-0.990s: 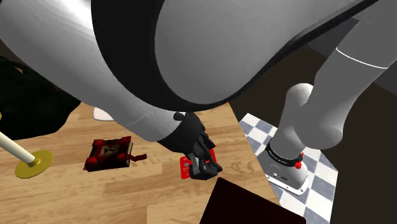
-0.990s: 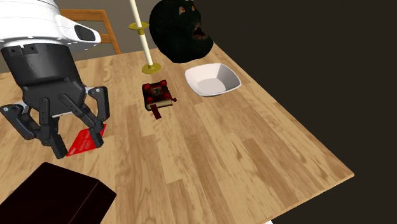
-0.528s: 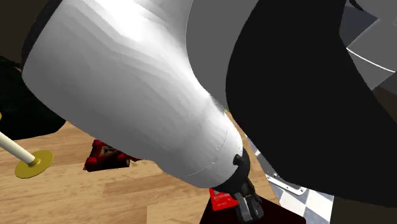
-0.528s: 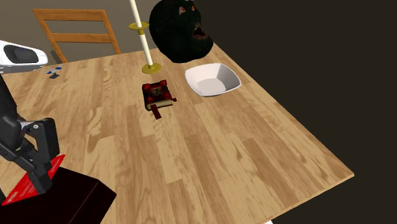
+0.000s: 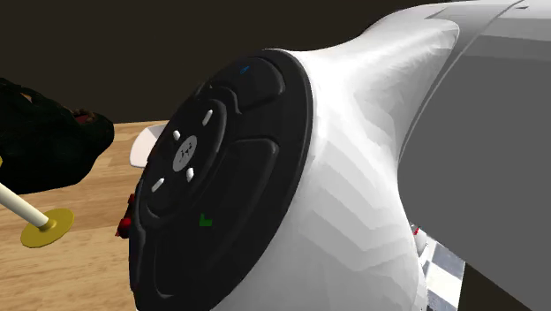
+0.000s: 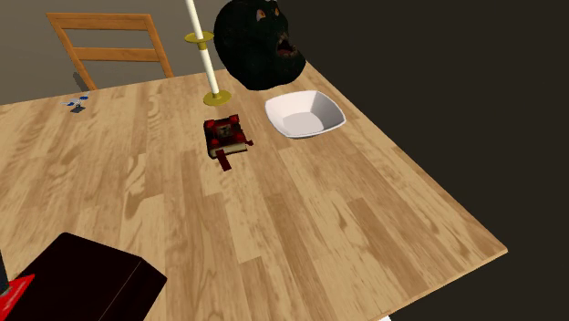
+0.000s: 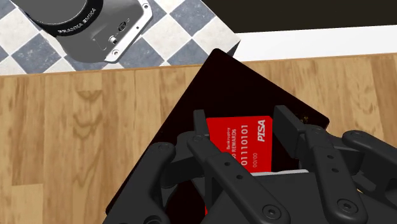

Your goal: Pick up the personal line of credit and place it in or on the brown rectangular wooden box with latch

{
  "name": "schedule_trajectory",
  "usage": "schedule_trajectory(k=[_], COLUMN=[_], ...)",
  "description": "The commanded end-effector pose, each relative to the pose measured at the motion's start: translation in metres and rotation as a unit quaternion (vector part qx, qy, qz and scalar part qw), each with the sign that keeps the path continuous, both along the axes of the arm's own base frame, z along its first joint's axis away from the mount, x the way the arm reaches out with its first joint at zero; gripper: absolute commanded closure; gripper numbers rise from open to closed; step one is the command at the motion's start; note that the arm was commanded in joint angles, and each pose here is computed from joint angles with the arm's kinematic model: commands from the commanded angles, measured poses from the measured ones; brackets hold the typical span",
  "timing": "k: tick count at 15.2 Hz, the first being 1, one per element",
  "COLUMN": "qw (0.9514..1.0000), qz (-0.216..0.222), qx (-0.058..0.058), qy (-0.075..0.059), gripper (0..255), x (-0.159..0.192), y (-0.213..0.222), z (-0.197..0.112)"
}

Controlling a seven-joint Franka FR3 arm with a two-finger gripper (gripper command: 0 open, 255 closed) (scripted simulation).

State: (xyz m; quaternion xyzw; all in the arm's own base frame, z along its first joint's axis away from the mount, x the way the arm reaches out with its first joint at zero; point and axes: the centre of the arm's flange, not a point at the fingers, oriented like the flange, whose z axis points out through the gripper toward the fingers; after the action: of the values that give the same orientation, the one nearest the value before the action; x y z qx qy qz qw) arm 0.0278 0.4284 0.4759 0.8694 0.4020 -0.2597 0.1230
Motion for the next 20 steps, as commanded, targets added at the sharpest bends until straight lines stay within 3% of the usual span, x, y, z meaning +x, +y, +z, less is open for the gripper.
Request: schedule_trajectory(k=[1,11,19,20], qw=[1.0,1.0,1.0,1.0], qz=[0.0,0.0,0.0,0.0], qx=[0.0,0.0,0.0,0.0], qy=[0.0,0.0,0.0,0.0], gripper=[255,255,255,0], x=[-0.001,-0.001,-0.001,0.0], y=[0.0,0.0,0.0,-0.001], z=[-0.01,-0.063,-0.065,-0.065])
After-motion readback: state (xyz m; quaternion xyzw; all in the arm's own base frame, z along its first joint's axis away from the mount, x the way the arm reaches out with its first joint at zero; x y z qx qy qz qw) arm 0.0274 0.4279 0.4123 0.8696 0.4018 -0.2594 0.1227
